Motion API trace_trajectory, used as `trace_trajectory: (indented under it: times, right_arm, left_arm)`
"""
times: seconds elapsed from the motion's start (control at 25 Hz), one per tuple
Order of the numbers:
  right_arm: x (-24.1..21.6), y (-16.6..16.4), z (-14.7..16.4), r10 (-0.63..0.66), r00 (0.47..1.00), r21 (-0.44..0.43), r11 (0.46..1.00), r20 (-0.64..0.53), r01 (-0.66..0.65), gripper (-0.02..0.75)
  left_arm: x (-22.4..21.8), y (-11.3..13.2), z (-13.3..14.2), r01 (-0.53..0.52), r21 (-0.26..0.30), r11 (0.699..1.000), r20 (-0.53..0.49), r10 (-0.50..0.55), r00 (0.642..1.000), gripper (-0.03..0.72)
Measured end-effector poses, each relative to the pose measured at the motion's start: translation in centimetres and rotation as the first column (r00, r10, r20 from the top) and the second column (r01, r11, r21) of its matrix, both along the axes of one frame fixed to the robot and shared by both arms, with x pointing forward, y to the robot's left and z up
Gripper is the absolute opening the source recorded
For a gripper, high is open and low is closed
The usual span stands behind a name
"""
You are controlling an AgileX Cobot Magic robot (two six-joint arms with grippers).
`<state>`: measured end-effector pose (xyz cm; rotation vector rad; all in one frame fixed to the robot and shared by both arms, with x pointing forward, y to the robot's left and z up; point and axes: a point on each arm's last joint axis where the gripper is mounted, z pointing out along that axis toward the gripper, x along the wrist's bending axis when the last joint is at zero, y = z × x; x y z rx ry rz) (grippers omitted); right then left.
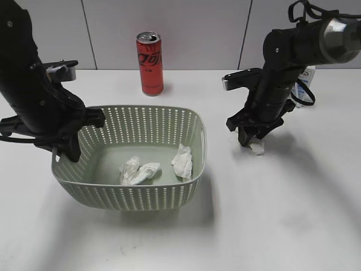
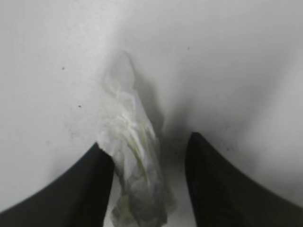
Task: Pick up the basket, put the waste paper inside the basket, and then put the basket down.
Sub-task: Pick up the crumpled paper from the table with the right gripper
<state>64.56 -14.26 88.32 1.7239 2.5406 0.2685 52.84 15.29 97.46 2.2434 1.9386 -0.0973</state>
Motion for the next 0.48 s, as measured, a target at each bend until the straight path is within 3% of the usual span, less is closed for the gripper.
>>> trace_trajectory:
  times: [0.24,0.36,0.48]
  right_arm:
    - [-0.2,0.0,0.0,-0.006,1.0,0.005,1.0,-0.021,0.006,0.053]
    - [-0.4,0.1,1.2,-0.015,1.0,0.022,1.0,-0.022,0.015,0.006]
    - [-0.9,0.7,5.6,-0.002,0.998,0.074,0.997,0.06,-0.002,0.002]
  left_arm:
    - [0.0,0.0,0.0,0.0,0.0,1.0,-0.001,0.0,1.0,0.0]
    - [0.0,0.0,0.0,0.0,0.001,1.0,-0.002,0.0,1.0,0.0]
    - [0.0,0.0,0.0,0.0,0.001,1.0,-0.002,0.0,1.0,0.0]
